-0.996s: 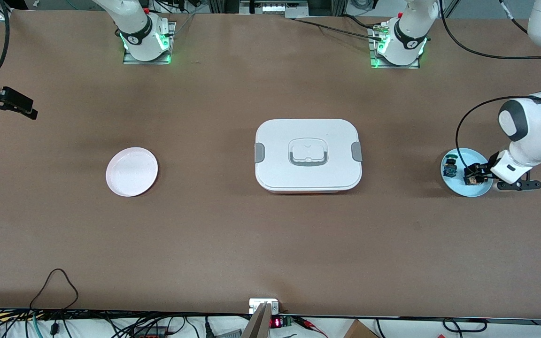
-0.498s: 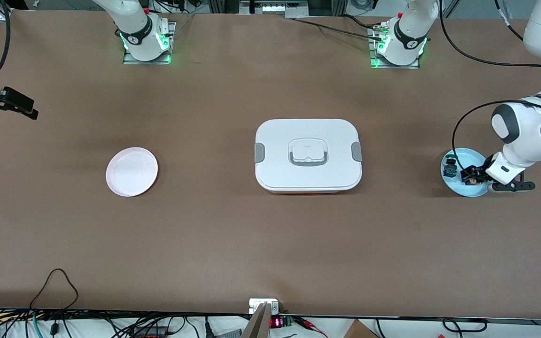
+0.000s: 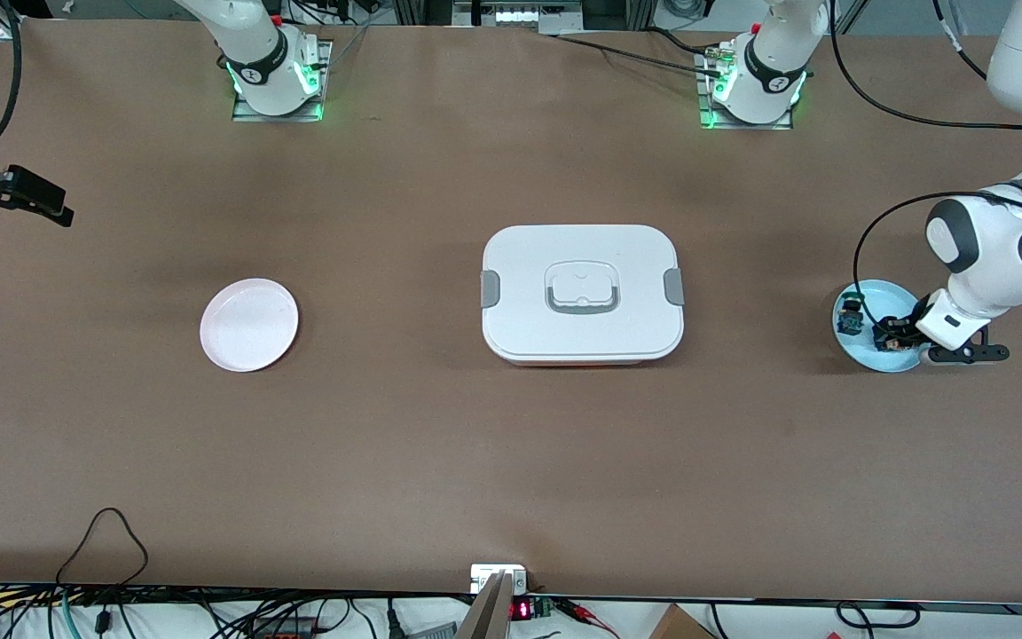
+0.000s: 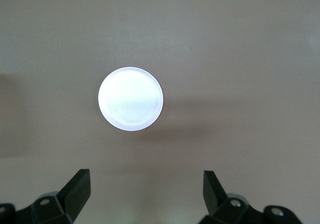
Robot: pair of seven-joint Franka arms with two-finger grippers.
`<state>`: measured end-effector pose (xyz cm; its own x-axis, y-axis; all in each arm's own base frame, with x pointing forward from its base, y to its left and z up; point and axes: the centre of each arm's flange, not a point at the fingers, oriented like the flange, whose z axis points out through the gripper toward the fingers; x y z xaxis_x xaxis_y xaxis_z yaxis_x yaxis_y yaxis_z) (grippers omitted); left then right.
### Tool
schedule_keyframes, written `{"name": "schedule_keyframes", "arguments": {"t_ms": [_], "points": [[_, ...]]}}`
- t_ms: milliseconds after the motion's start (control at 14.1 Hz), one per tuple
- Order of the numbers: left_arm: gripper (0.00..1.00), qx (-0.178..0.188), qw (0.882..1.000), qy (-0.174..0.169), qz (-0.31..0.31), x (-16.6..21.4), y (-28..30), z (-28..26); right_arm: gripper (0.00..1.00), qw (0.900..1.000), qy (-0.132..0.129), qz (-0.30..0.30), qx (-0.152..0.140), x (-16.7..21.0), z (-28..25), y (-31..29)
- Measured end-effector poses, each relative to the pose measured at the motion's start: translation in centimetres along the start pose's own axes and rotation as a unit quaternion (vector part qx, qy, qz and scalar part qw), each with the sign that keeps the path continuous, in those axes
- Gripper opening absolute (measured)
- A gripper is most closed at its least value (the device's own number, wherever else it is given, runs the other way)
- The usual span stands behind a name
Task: Transfer orange switch to right arm and place
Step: 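Lift the switch with the left gripper while the right gripper reaches inward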
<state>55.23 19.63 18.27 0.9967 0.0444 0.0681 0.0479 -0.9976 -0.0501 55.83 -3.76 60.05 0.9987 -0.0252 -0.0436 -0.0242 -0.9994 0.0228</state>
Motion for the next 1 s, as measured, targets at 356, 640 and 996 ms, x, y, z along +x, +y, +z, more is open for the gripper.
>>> {"name": "schedule_keyframes", "arguments": {"t_ms": [356,640,996], "points": [[0.72,-0.006,0.999,0.017,0.035,5.1,3.4,-9.5,1.00,1.000,0.000,0.000,0.000,0.0,0.0,0.0],[0.72,-0.026,0.996,-0.008,0.086,8.2,9.7,-19.5,1.00,1.000,0.000,0.000,0.000,0.0,0.0,0.0],[0.72,-0.167,0.979,0.006,0.113,8.8,19.6,-22.2,1.00,1.000,0.000,0.000,0.000,0.0,0.0,0.0]]}}
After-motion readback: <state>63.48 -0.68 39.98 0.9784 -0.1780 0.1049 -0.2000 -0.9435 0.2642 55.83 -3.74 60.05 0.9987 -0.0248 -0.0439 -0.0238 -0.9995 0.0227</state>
